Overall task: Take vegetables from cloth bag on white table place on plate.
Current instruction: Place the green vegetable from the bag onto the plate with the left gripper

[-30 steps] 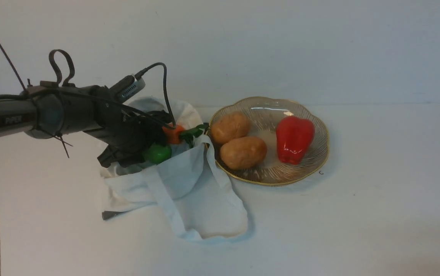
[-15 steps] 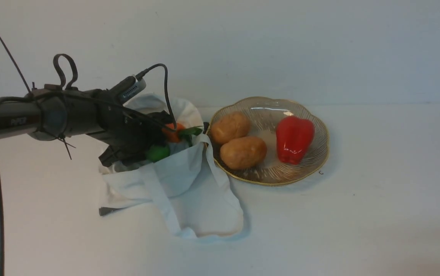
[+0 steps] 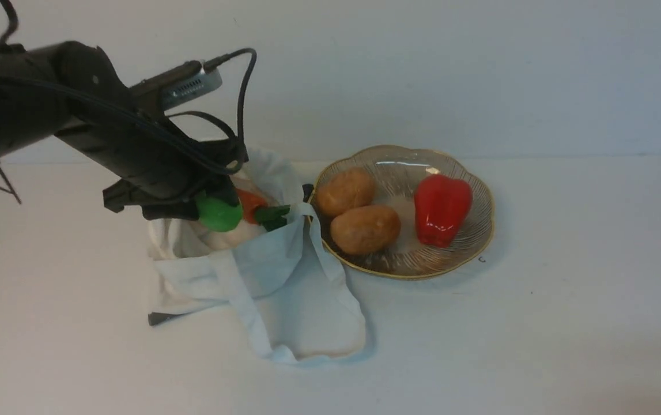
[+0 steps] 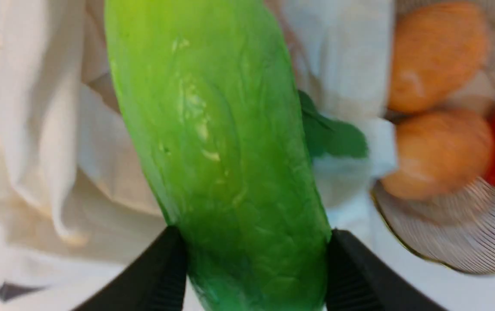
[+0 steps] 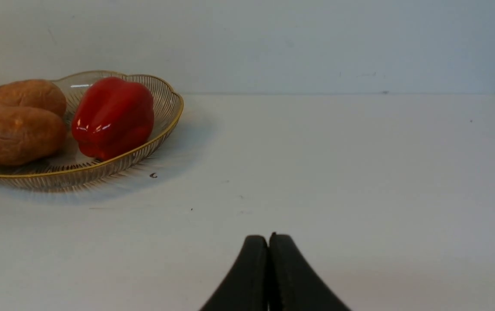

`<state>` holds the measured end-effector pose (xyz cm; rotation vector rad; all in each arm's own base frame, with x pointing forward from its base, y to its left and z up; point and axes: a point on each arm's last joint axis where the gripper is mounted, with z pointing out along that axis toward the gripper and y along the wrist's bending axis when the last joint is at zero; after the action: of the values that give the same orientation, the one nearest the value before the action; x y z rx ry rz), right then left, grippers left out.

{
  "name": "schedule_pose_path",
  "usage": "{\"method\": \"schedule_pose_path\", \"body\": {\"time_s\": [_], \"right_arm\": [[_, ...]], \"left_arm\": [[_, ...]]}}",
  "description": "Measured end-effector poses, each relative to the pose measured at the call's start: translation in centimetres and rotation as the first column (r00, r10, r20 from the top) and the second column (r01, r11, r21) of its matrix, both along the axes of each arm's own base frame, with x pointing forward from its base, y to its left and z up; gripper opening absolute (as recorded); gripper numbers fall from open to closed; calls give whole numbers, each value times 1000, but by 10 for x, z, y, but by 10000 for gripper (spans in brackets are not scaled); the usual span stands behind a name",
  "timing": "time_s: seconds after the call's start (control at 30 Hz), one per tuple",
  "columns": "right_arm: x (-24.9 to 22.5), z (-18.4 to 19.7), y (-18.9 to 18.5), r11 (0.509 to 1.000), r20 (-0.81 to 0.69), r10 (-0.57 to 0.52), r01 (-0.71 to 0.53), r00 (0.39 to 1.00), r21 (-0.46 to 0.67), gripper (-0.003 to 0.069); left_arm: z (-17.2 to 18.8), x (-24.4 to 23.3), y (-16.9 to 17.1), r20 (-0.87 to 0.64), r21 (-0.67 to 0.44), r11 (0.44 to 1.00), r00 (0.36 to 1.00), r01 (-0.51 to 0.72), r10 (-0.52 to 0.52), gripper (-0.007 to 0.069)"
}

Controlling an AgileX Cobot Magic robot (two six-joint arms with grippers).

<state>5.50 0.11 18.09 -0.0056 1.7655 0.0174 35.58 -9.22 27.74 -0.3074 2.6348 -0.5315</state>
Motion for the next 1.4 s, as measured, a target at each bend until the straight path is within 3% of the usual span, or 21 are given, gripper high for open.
{"method": "schedule_pose_path", "body": {"time_s": [0.1, 0.2, 0.3, 0.47, 0.5, 0.67, 0.93, 1.17, 1.4], "right_arm": [[0, 0, 0, 1000, 0, 0, 0, 1000, 1, -15], [0, 0, 0, 1000, 0, 0, 0, 1000, 2, -15], [0, 0, 0, 1000, 0, 0, 0, 1000, 2, -15], [0, 0, 0, 1000, 0, 0, 0, 1000, 2, -15], [0, 0, 0, 1000, 0, 0, 0, 1000, 2, -15], [0, 0, 0, 1000, 0, 0, 0, 1000, 2, -15], [0, 0, 0, 1000, 0, 0, 0, 1000, 2, -15], [0, 0, 0, 1000, 0, 0, 0, 1000, 2, -15], [0, 0, 0, 1000, 0, 0, 0, 1000, 2, -15]], "left_arm": [[22, -11, -2, 27, -29, 999, 999, 32, -32, 373], [56, -26, -18, 123, -65, 986, 982, 155, -147, 373], [63, -34, -41, 158, -79, 961, 956, 263, -249, 373], [35, -39, -94, 91, -89, 912, 915, 401, -394, 373], [15, -39, -117, 41, -84, 889, 893, 451, -449, 373], [-19, -25, -167, -25, -44, 844, 844, 534, -536, 373], [-28, 27, -197, 47, 102, 854, 855, 510, -516, 373], [-48, 49, -203, 93, 137, 894, 893, 427, -440, 373], [-61, 57, -208, 132, 127, 907, 899, 402, -418, 491]]}}
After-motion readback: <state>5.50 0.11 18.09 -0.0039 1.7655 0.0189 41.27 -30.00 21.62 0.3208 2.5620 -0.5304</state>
